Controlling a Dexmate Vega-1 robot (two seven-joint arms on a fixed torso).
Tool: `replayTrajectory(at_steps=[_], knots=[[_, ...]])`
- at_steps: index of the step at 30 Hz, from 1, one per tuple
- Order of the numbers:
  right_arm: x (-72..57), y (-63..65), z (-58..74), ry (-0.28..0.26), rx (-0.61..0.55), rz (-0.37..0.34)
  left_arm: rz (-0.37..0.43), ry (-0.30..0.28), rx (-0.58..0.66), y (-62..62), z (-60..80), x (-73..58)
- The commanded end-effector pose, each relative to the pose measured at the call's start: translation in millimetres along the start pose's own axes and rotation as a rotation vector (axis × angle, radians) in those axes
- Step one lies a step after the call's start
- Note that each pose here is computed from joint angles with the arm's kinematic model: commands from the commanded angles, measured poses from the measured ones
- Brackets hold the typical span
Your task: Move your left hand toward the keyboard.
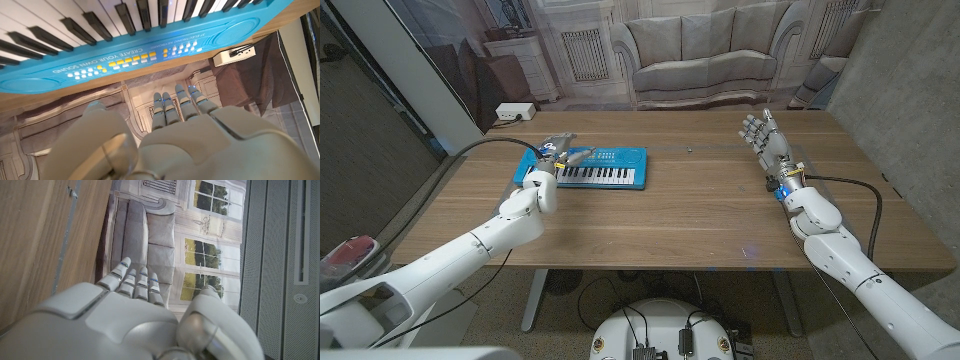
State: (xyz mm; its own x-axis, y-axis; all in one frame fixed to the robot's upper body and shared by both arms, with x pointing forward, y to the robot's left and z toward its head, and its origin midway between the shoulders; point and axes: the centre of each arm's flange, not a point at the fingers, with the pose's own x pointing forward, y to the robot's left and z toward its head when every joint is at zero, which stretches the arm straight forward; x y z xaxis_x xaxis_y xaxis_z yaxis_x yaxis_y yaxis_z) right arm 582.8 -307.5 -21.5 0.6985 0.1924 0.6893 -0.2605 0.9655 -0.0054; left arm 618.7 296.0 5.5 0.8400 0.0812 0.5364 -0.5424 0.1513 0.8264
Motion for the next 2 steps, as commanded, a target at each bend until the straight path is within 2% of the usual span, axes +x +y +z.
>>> replayTrajectory(at_steps=[1,2], knots=[[1.1,-1.0,1.6,0.005,0.001,-0.006,-0.002,-0.006,-0.007,-2.9,2.2,3.6],[1.4,-1.5,1.5,0.006,0.001,-0.004,0.0,-0.005,-0.004,-2.3,2.6,3.4]])
